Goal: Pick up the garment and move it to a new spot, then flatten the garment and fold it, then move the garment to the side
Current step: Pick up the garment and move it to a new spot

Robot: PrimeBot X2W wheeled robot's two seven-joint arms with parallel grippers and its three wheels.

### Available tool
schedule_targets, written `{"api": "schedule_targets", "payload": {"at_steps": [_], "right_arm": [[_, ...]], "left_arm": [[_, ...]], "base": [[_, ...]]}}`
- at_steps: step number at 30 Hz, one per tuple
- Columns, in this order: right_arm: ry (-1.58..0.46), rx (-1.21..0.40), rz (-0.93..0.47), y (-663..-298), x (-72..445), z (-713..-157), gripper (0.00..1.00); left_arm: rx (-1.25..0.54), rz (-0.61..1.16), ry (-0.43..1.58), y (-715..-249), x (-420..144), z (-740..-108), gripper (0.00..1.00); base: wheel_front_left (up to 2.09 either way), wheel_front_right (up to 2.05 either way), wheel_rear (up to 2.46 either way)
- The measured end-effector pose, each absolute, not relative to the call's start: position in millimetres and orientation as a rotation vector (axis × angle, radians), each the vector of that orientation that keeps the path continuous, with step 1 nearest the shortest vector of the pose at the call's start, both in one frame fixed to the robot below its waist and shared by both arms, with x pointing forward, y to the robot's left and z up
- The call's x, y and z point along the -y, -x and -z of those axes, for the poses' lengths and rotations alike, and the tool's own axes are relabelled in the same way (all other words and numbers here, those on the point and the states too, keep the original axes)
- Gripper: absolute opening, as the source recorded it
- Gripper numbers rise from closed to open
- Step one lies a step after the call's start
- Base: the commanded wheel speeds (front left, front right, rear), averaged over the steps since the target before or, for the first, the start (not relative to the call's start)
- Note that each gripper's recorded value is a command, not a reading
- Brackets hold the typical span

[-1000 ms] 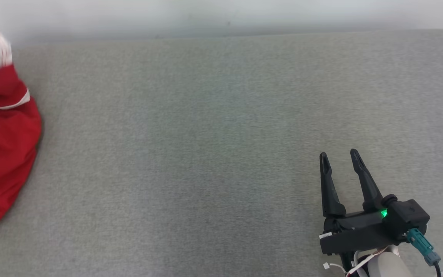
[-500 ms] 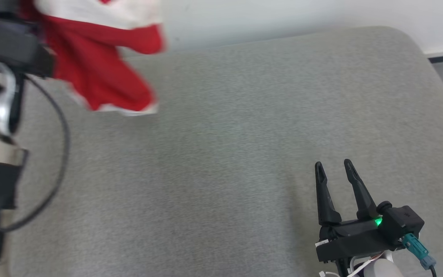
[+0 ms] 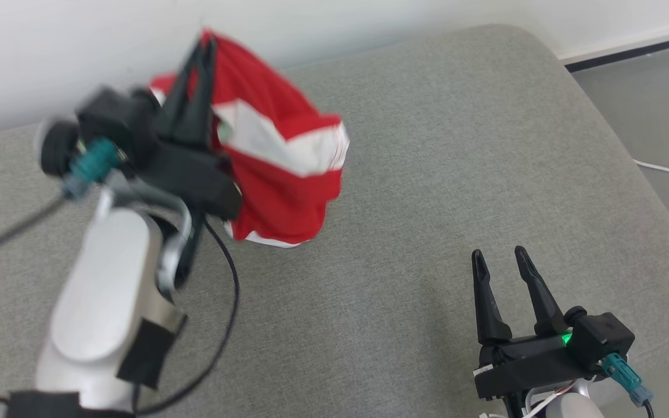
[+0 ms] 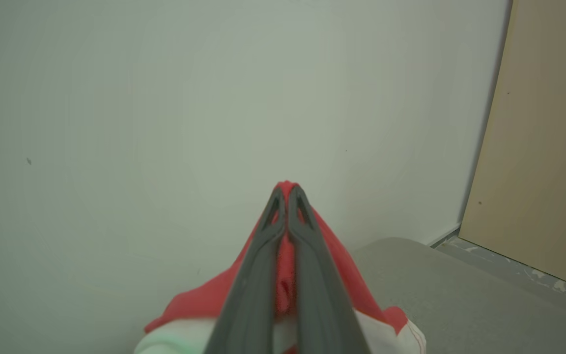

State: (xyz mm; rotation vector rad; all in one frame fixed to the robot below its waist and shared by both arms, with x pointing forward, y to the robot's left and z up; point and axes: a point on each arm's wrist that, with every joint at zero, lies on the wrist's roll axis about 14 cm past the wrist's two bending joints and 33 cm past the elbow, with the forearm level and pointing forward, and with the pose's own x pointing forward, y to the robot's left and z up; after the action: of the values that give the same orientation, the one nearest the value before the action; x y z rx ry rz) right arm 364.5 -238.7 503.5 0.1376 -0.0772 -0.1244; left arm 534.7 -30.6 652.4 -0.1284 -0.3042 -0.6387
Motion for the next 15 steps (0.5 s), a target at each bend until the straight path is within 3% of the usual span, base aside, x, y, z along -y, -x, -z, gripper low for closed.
{"api": "schedule_targets", "payload": {"at_steps": [11,12,13,15], "right_arm": [[-0.14,0.043,0.128,-366.3,239.1,-492.4,1.0],[-0.141,0.043,0.124,-367.6,238.0,-492.1,1.0],[-0.142,0.042,0.116,-369.1,235.6,-492.0,1.0],[-0.143,0.045,0.102,-371.7,231.1,-492.8,1.0]], "left_arm": [[-0.09,0.619,0.177,-497.1,35.5,-495.5,0.0],[-0.119,0.616,0.18,-493.0,33.9,-485.4,0.36],[-0.13,0.617,0.176,-489.8,32.7,-480.0,1.0],[-0.113,0.613,0.183,-487.4,30.8,-481.6,1.0]], "base": [[0.0,0.0,0.0],[0.0,0.0,0.0],[0.0,0.0,0.0],[0.0,0.0,0.0]]}}
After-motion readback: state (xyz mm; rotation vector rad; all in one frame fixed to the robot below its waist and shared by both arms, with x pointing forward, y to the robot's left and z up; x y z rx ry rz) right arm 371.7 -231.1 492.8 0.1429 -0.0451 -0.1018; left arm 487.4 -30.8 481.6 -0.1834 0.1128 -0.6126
